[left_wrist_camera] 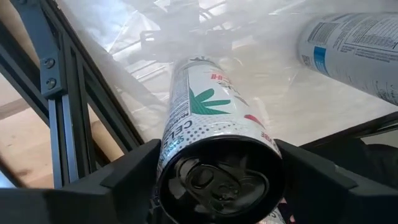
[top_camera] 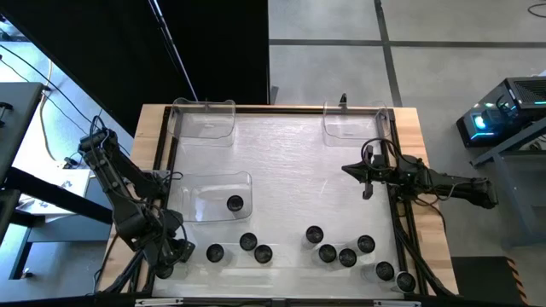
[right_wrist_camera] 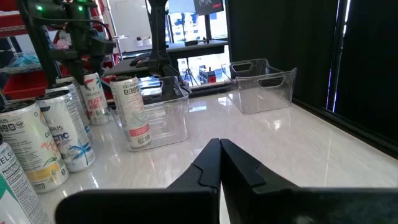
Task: Sort soda cans
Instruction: Put the white-pink can into the bottom transparent bin
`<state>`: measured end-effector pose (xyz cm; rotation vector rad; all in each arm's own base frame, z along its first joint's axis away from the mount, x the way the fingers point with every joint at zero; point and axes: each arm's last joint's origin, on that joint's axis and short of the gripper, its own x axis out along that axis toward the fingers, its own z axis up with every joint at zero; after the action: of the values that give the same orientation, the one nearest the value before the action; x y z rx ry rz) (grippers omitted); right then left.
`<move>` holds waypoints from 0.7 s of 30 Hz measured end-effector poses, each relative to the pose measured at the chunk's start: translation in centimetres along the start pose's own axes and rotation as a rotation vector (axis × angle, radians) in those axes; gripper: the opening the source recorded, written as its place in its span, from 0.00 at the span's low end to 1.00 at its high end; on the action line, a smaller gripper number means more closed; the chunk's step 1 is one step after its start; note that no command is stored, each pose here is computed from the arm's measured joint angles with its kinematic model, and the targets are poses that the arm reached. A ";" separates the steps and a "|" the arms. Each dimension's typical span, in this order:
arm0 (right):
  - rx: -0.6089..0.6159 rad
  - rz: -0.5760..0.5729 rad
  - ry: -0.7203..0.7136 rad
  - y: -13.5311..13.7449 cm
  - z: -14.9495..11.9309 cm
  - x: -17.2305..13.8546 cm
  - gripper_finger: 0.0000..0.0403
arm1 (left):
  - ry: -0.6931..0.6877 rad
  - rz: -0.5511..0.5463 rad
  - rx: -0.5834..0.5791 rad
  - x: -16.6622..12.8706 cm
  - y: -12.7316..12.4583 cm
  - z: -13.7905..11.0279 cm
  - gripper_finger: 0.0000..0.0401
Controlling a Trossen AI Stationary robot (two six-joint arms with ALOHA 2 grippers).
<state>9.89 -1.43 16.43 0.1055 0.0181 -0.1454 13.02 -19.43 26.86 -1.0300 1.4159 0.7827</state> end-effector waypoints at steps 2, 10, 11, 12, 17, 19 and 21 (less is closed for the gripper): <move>0.000 0.000 0.000 0.0 0.0 0.0 0.00 | 0.001 0.000 0.003 0.0 0.0 0.0 0.62; 0.000 0.000 0.000 0.0 0.0 0.0 0.00 | 0.009 -0.023 0.018 -0.9 0.3 0.8 0.61; 0.000 0.000 0.000 0.0 0.0 0.0 0.00 | 0.013 -0.029 0.021 -1.1 0.4 1.0 0.61; 0.000 0.000 0.000 0.0 0.0 0.0 0.00 | 0.018 -0.036 0.021 -1.4 0.5 1.2 0.61; 0.000 0.000 0.000 0.0 0.0 0.0 0.00 | -0.024 -0.065 0.012 -4.1 1.4 2.4 0.61; 0.000 0.000 0.000 0.0 0.0 0.0 0.00 | -0.044 -0.087 0.007 -5.4 1.8 2.9 0.61; 0.000 0.000 0.000 0.0 0.0 0.0 0.00 | -0.062 -0.138 -0.003 -6.9 2.1 3.3 0.61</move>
<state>9.89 -1.43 16.43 0.1056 0.0179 -0.1455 12.13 -14.63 33.07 -1.0842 1.2773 0.7103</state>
